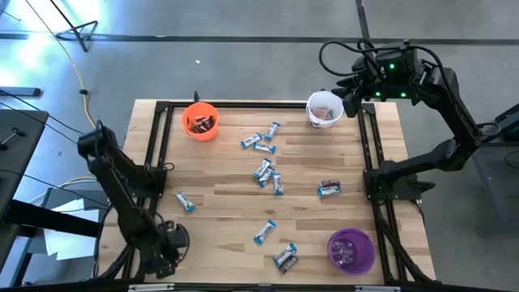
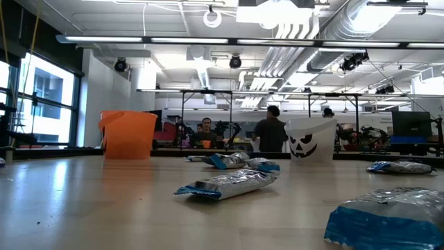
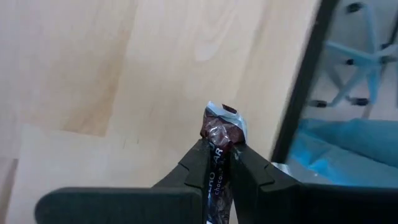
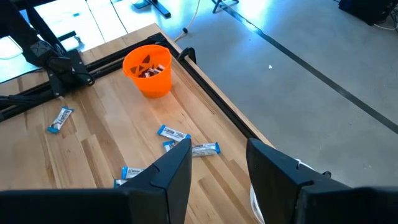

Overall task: Sort candy
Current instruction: Put the brown chocolate into the orange bucket

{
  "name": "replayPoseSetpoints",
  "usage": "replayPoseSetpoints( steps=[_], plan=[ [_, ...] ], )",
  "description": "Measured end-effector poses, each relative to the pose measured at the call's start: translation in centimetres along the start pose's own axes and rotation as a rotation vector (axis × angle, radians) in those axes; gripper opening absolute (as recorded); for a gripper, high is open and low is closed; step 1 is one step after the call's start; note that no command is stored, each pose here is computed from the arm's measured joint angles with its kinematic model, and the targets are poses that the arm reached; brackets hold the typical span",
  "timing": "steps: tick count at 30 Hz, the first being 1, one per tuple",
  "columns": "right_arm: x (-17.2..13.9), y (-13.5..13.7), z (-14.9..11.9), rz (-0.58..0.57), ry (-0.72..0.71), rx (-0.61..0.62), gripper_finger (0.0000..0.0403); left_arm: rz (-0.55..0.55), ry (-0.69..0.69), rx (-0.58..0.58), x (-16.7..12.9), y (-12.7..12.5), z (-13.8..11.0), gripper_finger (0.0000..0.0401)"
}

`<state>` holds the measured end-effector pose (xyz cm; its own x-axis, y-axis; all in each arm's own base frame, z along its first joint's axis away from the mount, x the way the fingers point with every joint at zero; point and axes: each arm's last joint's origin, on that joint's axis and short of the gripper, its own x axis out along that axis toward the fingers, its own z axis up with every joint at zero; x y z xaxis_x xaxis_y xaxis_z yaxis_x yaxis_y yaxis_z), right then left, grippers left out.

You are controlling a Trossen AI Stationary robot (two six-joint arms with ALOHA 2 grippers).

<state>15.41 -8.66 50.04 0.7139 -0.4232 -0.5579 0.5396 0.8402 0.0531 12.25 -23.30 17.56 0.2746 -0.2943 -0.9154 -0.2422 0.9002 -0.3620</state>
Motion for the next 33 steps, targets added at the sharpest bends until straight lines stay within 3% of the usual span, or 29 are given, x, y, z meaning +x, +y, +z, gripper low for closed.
replayPoseSetpoints(
  steps=[7, 20, 27, 33],
  plan=[
    [0.0, 0.0, 0.0, 0.000, 0.000, 0.000, 0.0149, -0.090, -0.104, 0.033, -4.8, 0.8, 0.6, 0.0027],
    [0.0, 0.0, 0.0, 0.000, 0.001, 0.000, 0.0149, -0.207, -0.532, 0.146, -13.8, 4.9, 2.4, 0.0028],
    [0.0, 0.0, 0.0, 0.000, 0.001, 0.000, 0.0149, -0.073, -0.787, 0.217, -16.0, 6.9, 4.1, 0.0028],
    [0.0, 0.0, 0.0, 0.000, 0.000, 0.000, 0.0149, 0.175, -0.971, 0.229, -16.9, 8.4, 6.3, 0.0028]
  ],
)
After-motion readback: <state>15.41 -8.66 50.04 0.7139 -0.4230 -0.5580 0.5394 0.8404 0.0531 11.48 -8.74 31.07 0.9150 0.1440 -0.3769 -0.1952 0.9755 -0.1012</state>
